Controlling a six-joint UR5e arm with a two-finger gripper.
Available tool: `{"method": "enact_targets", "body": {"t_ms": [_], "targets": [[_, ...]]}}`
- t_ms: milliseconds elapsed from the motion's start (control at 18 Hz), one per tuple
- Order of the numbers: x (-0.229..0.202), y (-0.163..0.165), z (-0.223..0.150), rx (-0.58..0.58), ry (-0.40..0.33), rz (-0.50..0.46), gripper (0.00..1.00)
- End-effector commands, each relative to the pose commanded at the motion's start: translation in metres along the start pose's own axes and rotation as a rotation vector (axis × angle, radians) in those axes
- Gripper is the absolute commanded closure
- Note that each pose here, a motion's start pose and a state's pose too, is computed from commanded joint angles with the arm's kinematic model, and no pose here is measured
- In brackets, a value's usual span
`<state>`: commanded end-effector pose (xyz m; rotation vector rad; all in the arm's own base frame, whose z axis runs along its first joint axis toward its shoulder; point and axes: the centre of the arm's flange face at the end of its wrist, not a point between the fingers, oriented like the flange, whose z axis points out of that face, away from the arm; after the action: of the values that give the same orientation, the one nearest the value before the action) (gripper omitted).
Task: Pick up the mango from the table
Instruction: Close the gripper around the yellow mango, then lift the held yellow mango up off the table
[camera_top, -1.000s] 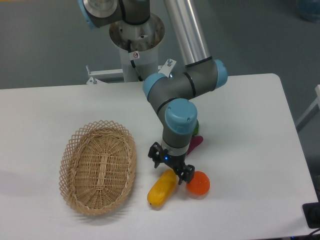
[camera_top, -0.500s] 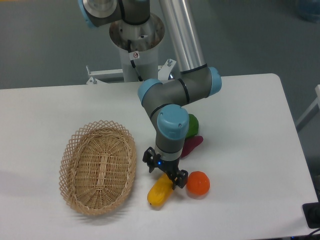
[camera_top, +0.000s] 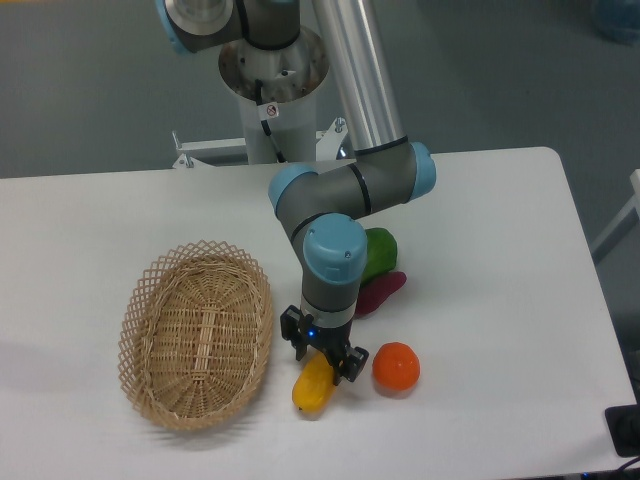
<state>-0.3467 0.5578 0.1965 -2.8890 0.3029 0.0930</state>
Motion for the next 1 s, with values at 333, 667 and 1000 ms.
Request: {"method": "enact_targets", "body": {"t_ms": [333,667,1000], "targets": [[-0.013,-0.012,-0.024,0.03,-0.046,0.017,0.48],[-0.056,-0.005,-0.109,0.104,-0.169,-0.024,0.48],[-0.072,0.022,-0.159,0.09,-0.188,-0.015,0.48]]}}
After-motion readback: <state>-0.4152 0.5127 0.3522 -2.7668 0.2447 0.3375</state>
